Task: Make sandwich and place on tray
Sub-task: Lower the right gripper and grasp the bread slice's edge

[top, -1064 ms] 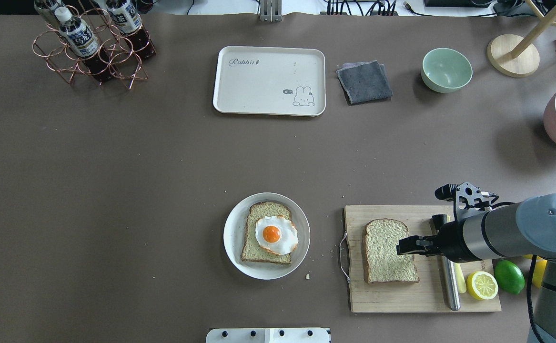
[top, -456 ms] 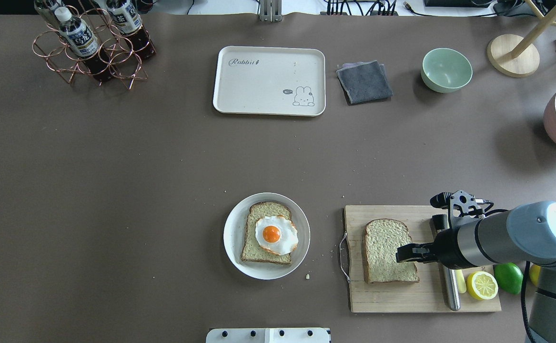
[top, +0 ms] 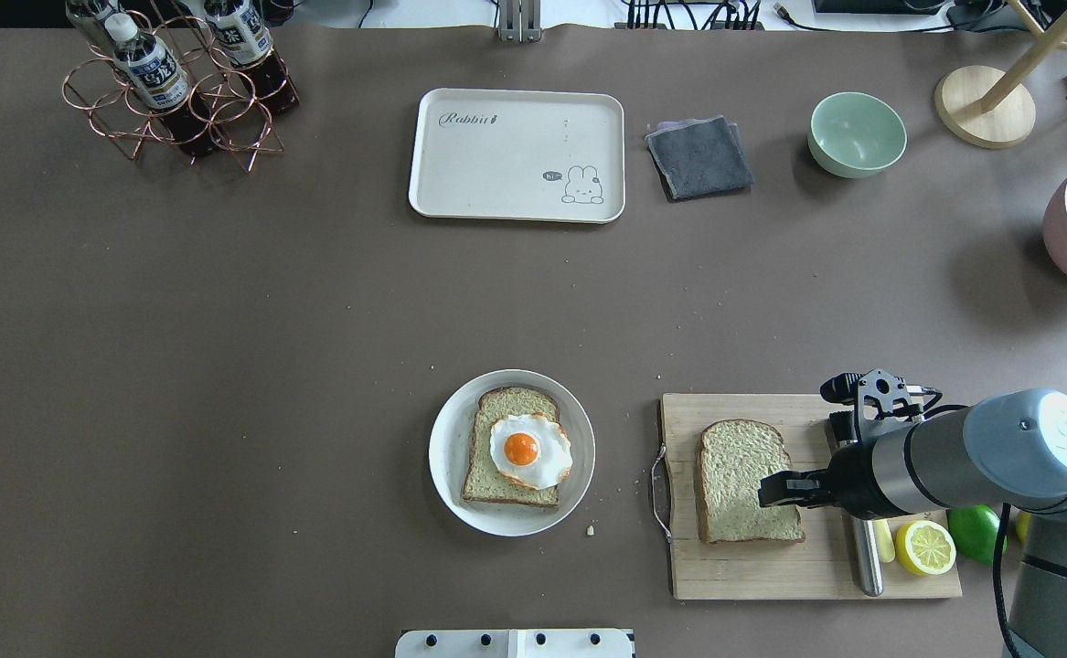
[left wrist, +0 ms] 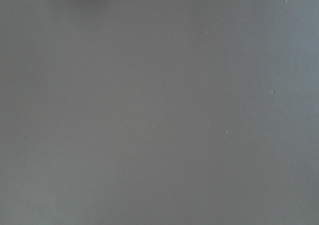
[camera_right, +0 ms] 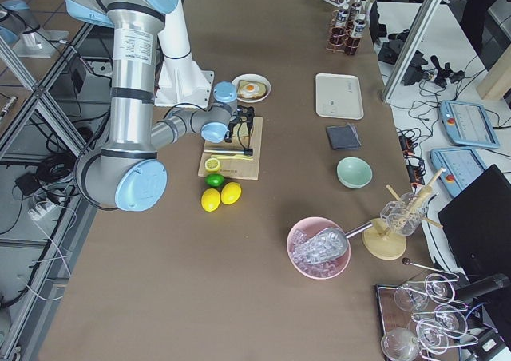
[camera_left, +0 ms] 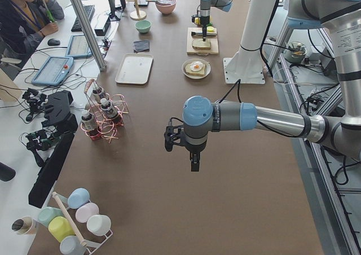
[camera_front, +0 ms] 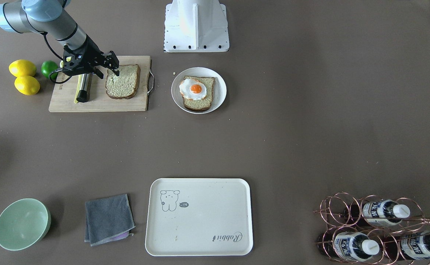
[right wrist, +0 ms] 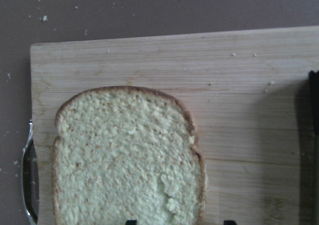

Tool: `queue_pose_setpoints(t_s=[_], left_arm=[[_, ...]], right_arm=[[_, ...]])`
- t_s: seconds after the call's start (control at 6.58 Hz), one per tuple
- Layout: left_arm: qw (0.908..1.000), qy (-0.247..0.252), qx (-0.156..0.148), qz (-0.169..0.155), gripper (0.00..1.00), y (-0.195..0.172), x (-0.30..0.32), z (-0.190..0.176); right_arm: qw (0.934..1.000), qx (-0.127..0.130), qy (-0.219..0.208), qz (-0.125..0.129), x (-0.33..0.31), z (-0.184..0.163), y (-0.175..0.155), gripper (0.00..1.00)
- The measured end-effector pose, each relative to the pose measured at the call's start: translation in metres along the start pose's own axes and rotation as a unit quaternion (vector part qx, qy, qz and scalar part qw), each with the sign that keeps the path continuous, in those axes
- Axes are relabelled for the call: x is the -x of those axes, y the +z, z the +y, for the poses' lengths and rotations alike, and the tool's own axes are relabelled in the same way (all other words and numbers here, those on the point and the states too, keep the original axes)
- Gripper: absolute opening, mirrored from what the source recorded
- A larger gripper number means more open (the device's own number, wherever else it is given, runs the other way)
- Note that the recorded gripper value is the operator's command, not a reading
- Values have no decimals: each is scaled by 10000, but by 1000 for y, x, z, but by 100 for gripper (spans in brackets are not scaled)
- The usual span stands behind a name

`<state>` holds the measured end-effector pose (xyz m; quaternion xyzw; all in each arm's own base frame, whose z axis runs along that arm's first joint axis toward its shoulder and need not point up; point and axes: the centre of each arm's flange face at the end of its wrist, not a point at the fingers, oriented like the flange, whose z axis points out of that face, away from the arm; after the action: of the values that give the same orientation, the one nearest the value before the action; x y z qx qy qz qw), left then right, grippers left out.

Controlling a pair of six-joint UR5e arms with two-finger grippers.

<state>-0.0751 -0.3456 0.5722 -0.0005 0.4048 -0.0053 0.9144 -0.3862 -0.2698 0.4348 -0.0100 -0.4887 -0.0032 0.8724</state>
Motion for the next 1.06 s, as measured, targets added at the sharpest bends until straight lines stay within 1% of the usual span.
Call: queue_pose_setpoints(t_s=[0.15,0.3,0.46,0.91,1.06], left_arm=[[10000,-8,-2,15,98,0,0,1],[10000,-19,-5,20,98,0,1,2],[10000,-24,-11,22,98,-1,1,3],[10000,-28,-16,22,98,-1,1,3],[10000,-29,-17,22,98,-2,1,3]], right_arm=[[10000,6,-2,5,0,0,1,29],[10000,12,-2,12,-1,1,2,16],[10000,18,0,22,-2,1,2,0],[10000,40,-8,16,-2,2,3,0],[10000,62,-29,-35,2,2,-1,0]])
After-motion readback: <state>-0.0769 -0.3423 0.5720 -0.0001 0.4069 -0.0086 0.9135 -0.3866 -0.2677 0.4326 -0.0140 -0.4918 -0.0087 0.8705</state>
